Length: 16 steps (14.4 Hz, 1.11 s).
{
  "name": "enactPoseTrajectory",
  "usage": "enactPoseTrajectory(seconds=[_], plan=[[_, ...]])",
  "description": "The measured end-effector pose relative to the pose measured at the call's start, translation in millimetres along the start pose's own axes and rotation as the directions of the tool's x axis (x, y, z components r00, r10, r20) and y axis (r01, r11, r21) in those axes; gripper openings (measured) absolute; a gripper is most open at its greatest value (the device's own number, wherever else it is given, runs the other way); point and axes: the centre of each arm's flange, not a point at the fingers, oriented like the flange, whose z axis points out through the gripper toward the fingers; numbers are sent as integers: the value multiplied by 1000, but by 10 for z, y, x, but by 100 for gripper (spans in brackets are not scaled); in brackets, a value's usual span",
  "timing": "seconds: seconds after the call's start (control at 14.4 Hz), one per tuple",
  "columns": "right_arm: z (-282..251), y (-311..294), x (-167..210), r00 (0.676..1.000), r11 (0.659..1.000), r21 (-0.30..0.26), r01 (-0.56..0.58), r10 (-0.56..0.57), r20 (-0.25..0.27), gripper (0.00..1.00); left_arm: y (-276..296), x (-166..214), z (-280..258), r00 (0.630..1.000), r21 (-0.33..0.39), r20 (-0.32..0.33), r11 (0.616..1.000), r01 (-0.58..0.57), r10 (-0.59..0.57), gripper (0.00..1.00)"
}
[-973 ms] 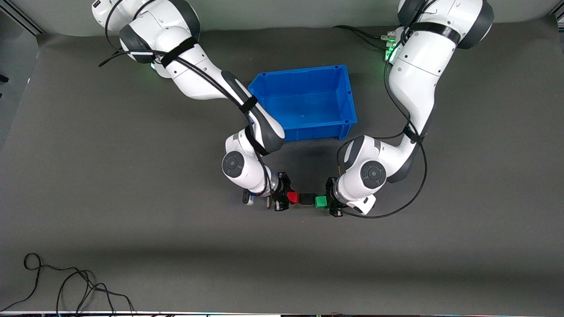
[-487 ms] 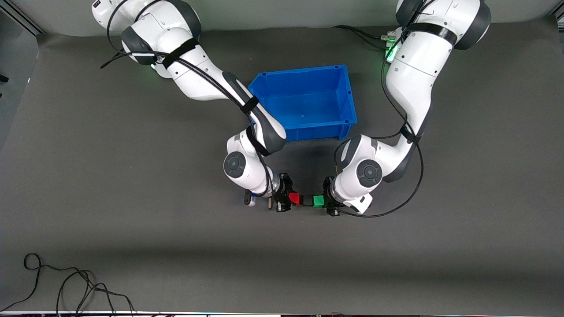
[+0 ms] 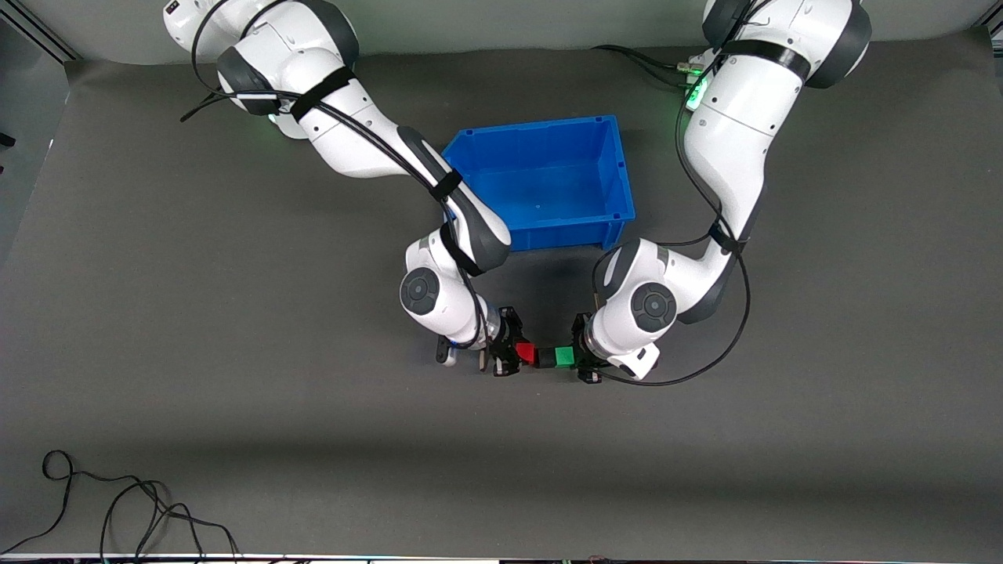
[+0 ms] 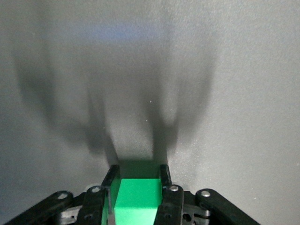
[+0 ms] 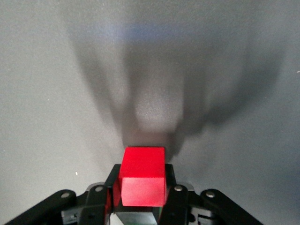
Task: Attach green and red cubes to black cube
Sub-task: 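Press the red and green cubes against the black cube with both grippers, then open both grippers and lift them away from the cubes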
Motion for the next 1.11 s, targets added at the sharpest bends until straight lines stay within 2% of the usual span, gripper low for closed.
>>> enactPoseTrajectory(seconds=[0.21, 0.28, 0.63, 0.7, 0.83, 0.97, 1.04, 1.11], plan=[[-4, -6, -8, 1000, 1000, 13, 2, -2, 3, 40, -11, -22, 1, 999, -8, -18, 1000, -28, 28, 37], [-6, -8, -12, 1000, 1000, 17, 2, -2, 4, 45, -17, -29, 3, 999, -8, -19, 1000, -30, 30, 37], [-20, -12, -40, 1000, 999, 34, 15, -16, 3, 93, -42, -68, 11, 999, -7, -19, 999, -38, 38, 37], [-42, -29, -55, 1000, 999, 42, 26, -26, 0, 100, -43, -69, 11, 999, -7, -19, 999, -38, 38, 37], [-140, -114, -68, 999, 996, 68, 48, -48, -12, 100, -40, -67, 9, 999, -8, -20, 999, -39, 39, 37], [-303, -268, 14, 996, 993, 93, 76, -71, -56, 100, -18, -57, -6, 999, -14, -23, 999, -40, 40, 42], [-389, -333, 64, 992, 991, 88, 100, -92, -91, 100, -7, -56, -17, 999, -17, -23, 999, -41, 41, 48], [-492, -389, 110, 985, 989, 69, 131, -121, -125, 100, 12, -57, -37, 999, -23, -24, 999, -42, 42, 59]])
